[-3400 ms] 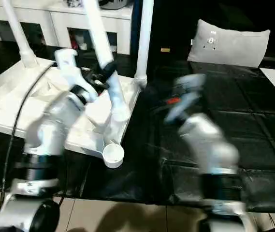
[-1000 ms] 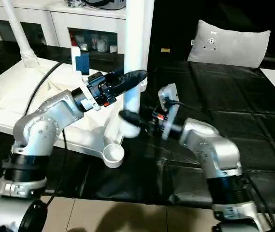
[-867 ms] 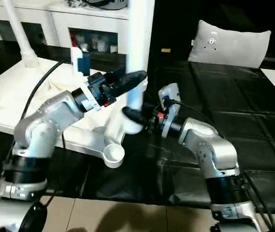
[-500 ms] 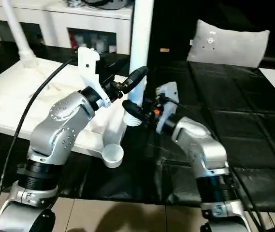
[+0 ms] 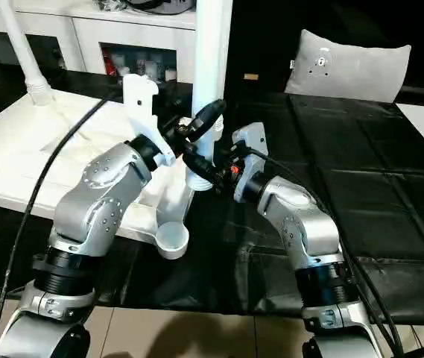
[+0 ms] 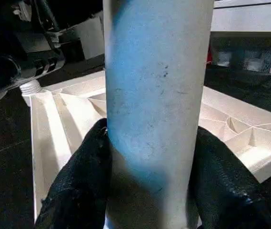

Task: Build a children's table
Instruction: Pick table leg

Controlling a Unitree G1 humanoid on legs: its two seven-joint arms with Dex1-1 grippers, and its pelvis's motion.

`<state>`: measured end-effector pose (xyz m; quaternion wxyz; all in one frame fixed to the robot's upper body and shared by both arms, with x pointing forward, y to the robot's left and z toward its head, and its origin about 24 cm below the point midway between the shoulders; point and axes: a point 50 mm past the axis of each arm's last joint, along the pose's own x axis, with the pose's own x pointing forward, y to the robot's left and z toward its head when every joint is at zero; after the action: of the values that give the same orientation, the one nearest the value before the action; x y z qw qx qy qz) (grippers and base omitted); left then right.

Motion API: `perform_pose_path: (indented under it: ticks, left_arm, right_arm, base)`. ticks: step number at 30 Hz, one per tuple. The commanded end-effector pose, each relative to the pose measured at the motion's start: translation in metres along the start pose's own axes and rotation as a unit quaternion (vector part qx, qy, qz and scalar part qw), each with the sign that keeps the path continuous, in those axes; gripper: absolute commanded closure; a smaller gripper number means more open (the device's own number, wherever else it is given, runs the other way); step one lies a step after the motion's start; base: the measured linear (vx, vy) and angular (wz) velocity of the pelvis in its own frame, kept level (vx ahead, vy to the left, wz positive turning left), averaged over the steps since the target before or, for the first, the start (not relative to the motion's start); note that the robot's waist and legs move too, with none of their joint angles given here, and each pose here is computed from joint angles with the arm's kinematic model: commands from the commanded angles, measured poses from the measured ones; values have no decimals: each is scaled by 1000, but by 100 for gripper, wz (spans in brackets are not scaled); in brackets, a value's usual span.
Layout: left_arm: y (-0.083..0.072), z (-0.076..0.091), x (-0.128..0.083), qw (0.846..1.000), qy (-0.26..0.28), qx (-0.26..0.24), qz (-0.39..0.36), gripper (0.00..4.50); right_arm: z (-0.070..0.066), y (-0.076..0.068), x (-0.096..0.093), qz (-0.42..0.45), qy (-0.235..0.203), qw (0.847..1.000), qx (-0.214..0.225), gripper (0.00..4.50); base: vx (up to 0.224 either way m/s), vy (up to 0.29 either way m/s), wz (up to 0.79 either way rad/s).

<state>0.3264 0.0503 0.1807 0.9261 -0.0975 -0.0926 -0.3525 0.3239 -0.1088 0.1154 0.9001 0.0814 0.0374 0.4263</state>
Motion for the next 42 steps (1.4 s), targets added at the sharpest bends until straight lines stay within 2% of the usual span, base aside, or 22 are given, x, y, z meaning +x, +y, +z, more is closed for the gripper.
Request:
perform_pose_path:
  ticks: [1,7,9,10,11,13,14,17,19,23,27,33,37,42]
  left_arm:
    - [-1,-1,0,1000,0,-16,2,255]
    - [2,-1,0,999,-4,-35,9,264]
    - [4,0,1,998,-7,-62,15,264]
    - [5,0,1,998,-7,-64,16,264]
    - [7,0,0,997,-3,-74,22,264]
    - [8,0,0,997,-2,-77,24,264]
    - [10,0,-1,996,-1,-87,27,264]
    - [13,1,-1,995,-3,-99,29,265]
    - [18,3,-4,992,0,-122,24,265]
    - [19,9,-7,989,0,-144,-17,265]
    - [17,11,-8,989,8,-141,-44,265]
    - [11,18,-14,986,32,-88,-138,265]
    - [6,20,-14,985,35,-39,-163,265]
    - [1,19,-14,983,35,-26,-176,265]
  right_arm:
    - [7,0,2,2,-8,1000,-15,255]
    - [6,0,3,1,-3,1000,-19,255]
    - [7,4,3,21,-7,1000,3,255]
    - [8,4,3,24,-9,1000,7,199]
    - [12,5,2,33,-22,999,24,185]
    - [12,4,1,35,-24,999,27,185]
    - [14,4,-1,40,-30,998,33,165]
    - [18,4,-4,55,-43,996,56,144]
    - [26,5,-13,90,-58,990,87,132]
    - [34,-3,-25,96,-61,989,99,96]
    - [34,-5,-30,104,-46,989,94,65]
    - [38,-7,-38,129,-1,989,76,43]
    - [31,-11,-36,122,45,989,64,43]
    - [24,-9,-28,116,63,990,59,43]
  base:
    - [0,0,0]
    - [0,0,0]
    - [0,0,0]
    - [0,0,0]
    - [0,0,0]
    - [0,0,0]
    - [0,0,0]
    - [0,0,0]
    - [0,0,0]
    - [0,0,0]
    - [0,0,0]
    - [0,0,0]
    - [0,0,0]
    - [0,0,0]
